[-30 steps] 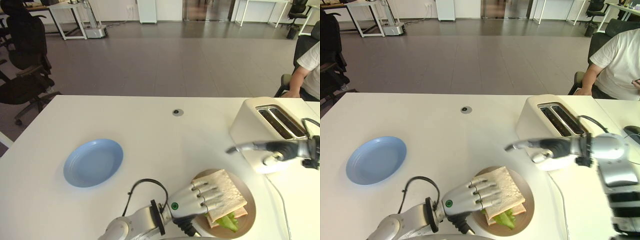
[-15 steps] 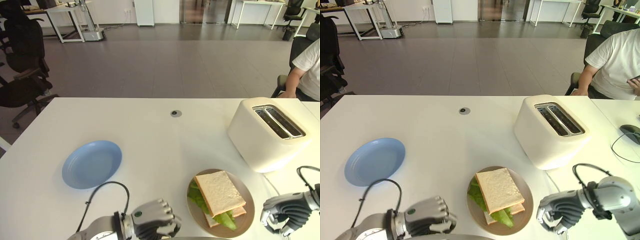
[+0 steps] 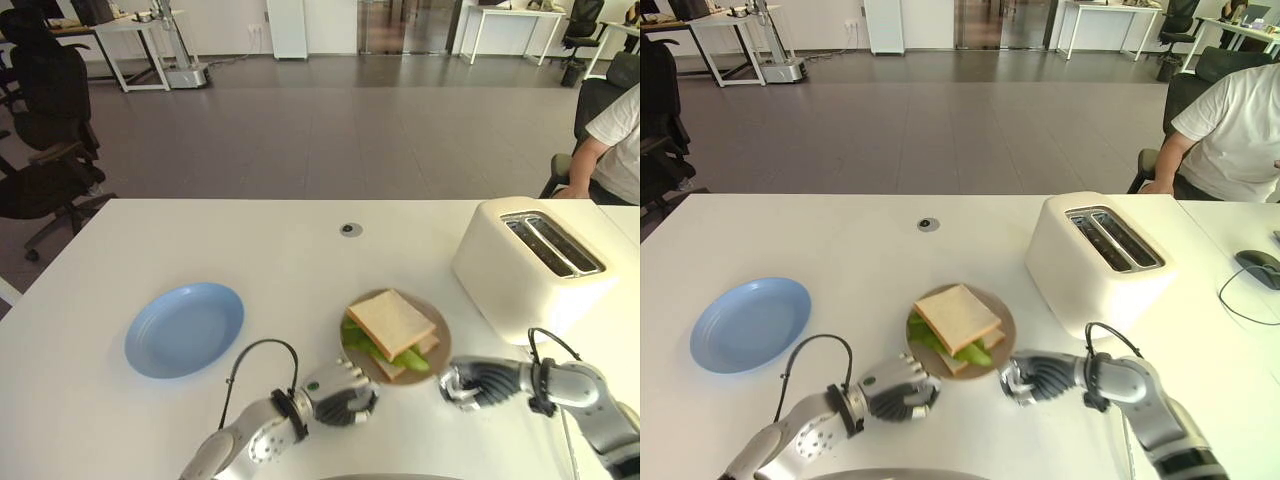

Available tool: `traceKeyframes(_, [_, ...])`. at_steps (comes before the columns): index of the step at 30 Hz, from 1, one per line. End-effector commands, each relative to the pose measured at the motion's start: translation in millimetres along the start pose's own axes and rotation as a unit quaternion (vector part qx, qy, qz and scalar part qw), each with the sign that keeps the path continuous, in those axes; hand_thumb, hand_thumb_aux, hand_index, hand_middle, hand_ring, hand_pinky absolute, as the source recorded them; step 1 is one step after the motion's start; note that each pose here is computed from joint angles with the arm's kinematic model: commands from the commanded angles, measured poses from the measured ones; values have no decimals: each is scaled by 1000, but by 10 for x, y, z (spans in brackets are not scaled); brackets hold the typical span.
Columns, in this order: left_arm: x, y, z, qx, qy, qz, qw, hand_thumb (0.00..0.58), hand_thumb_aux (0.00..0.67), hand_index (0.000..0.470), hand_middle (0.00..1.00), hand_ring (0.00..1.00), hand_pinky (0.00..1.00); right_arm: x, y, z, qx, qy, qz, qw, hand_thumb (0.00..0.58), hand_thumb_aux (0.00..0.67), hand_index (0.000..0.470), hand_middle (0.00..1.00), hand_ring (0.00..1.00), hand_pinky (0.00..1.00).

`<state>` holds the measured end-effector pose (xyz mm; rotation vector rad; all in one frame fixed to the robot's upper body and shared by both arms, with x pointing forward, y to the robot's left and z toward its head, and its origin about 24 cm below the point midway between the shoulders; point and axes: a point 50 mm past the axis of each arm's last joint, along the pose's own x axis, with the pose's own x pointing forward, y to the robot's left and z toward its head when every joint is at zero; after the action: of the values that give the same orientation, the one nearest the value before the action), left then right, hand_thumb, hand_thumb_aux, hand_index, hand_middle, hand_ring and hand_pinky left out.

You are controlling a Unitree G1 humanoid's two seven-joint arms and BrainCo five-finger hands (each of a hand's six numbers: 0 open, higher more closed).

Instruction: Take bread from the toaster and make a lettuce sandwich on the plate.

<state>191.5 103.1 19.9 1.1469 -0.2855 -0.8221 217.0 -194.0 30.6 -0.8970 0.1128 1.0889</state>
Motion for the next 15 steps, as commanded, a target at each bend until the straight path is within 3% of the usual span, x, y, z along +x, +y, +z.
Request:
traceKeyframes(1, [105, 126, -463, 49, 94, 13, 994, 580, 670, 470, 1000, 1000, 1000, 396, 19, -81, 21, 33, -11, 999, 580, 670, 470, 1000, 1000, 1000])
traceKeyframes(7, [263, 193, -753, 73, 121, 42, 989, 580, 670, 470, 1000, 1000, 1000, 734, -28, 16, 31, 2, -54, 998, 580, 670, 470, 1000, 1000, 1000])
traceKeyframes(12, [237, 246, -653, 65, 95, 61, 991, 580, 670, 470, 1000, 1000, 1000, 658, -179, 63, 30, -20, -130, 991, 580, 670, 470, 1000, 1000, 1000])
traceKeyframes(13, [168, 262, -569, 55, 86, 72, 992, 577, 620, 435, 1000, 1000, 1000, 562, -237, 102, 24, -33, -155, 987, 579, 638, 448, 1000, 1000, 1000])
traceKeyframes(14, [86, 283, -471, 43, 77, 85, 992, 527, 468, 328, 1000, 1000, 1000, 462, -285, 145, 18, -49, -176, 983, 541, 497, 348, 1000, 1000, 1000])
traceKeyframes(15, [-7, 306, -355, 21, 66, 104, 992, 438, 339, 238, 1000, 1000, 1000, 369, -306, 185, 13, -64, -187, 980, 493, 410, 288, 945, 945, 945])
